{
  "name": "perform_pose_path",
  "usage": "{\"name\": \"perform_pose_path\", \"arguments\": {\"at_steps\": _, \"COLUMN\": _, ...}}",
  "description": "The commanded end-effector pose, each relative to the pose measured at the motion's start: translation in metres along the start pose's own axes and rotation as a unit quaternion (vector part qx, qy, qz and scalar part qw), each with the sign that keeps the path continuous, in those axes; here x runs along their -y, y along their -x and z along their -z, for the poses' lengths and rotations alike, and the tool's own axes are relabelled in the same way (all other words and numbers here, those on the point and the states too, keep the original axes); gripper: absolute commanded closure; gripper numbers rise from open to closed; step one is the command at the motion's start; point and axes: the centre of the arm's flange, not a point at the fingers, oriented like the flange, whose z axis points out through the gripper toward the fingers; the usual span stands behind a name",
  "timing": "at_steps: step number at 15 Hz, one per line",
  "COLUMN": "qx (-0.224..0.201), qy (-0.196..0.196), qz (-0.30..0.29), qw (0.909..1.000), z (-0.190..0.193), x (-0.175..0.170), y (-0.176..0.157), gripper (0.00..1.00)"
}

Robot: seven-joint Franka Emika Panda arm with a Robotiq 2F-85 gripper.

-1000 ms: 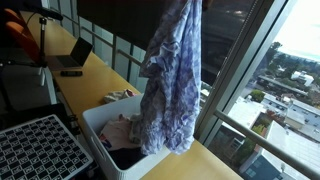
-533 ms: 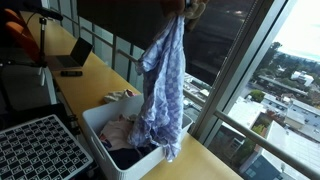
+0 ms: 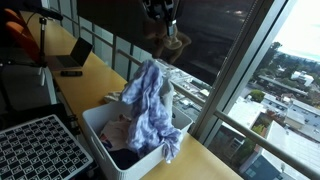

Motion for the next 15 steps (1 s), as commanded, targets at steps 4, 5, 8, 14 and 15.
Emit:
{"name": "perform_pose_path", "arguments": {"at_steps": 4, "qx": 0.028, "qy": 0.004, "qz": 0.025, "qw": 0.9993, "z": -0.025, "x": 0.017, "y": 0.003, "gripper": 0.07}}
{"name": "perform_pose_path", "arguments": {"at_steps": 5, "qx": 0.028, "qy": 0.003, "qz": 0.028, "qw": 0.9992, "z": -0.026, "x": 0.022, "y": 0.002, "gripper": 0.01}}
{"name": "perform_pose_path", "arguments": {"at_steps": 8, "qx": 0.018, "qy": -0.010, "qz": 0.053, "qw": 0.9984, "z": -0.031, "x": 0.052, "y": -0.011, "gripper": 0.00}}
{"name": "perform_pose_path", "arguments": {"at_steps": 14, "qx": 0.001, "qy": -0.047, "qz": 0.156, "qw": 0.9867, "z": -0.060, "x": 0.155, "y": -0.047, "gripper": 0.00}}
{"name": "perform_pose_path", "arguments": {"at_steps": 15, "qx": 0.006, "qy": -0.054, "qz": 0.184, "qw": 0.9815, "z": -0.069, "x": 0.172, "y": -0.052, "gripper": 0.00}}
